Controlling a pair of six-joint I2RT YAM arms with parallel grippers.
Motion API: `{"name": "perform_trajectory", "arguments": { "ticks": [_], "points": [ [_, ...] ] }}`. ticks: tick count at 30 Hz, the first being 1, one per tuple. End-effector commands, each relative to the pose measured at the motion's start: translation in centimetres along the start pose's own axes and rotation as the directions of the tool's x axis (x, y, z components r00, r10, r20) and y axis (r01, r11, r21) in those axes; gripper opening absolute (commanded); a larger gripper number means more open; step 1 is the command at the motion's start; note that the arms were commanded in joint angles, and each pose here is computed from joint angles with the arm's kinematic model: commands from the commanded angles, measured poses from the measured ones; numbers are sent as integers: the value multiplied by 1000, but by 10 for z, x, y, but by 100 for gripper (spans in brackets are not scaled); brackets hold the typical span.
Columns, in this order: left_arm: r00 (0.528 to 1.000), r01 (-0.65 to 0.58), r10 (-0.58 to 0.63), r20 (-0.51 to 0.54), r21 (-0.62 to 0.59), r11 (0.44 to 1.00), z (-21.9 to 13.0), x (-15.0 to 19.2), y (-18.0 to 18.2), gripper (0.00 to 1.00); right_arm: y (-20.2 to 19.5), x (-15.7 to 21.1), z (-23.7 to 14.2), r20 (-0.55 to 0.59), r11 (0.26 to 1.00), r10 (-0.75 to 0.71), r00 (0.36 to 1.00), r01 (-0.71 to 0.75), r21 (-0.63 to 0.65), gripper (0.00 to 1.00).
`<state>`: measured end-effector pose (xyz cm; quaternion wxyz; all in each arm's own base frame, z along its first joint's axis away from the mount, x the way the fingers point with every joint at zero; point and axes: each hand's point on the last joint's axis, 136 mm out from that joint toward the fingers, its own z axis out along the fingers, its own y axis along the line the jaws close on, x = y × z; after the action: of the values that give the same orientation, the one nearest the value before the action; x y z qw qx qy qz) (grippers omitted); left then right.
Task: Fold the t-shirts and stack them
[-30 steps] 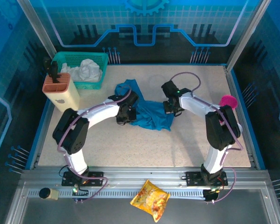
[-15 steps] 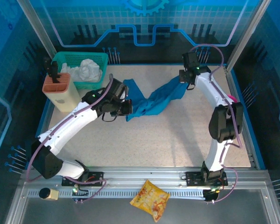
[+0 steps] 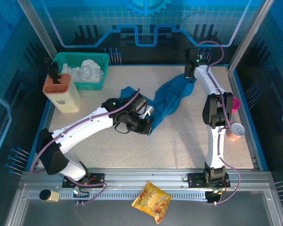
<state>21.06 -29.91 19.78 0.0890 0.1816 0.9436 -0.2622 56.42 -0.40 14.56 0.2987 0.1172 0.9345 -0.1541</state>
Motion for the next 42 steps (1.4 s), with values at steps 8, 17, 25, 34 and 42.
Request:
{"name": "perform_trajectory", "arguments": {
  "ticks": [8, 17, 25, 34, 42],
  "points": [
    [912, 83, 31, 410, -258, 963, -159, -36, 47, 0, -32, 42, 24, -97, 996, 39, 995, -31, 82, 0],
    [818, 220, 53, 572, -396, 891, -210, -43, 88, 0, -27, 57, 30, -131, 998, 44, 990, -38, 52, 0],
    [934, 156, -48, 353, -285, 946, -132, -26, 85, 0, -27, 80, 26, -185, 1000, 13, 983, -9, 20, 0],
    [999, 32, -33, 36, 35, 999, -45, 46, 35, 0, -21, 97, 9, -226, 998, -17, 974, 4, -59, 31],
    [994, 106, -111, -23, -158, 982, -18, 69, 79, 0, 51, 58, -72, 2, 922, -291, 957, 281, -265, 80]
  ]
}}
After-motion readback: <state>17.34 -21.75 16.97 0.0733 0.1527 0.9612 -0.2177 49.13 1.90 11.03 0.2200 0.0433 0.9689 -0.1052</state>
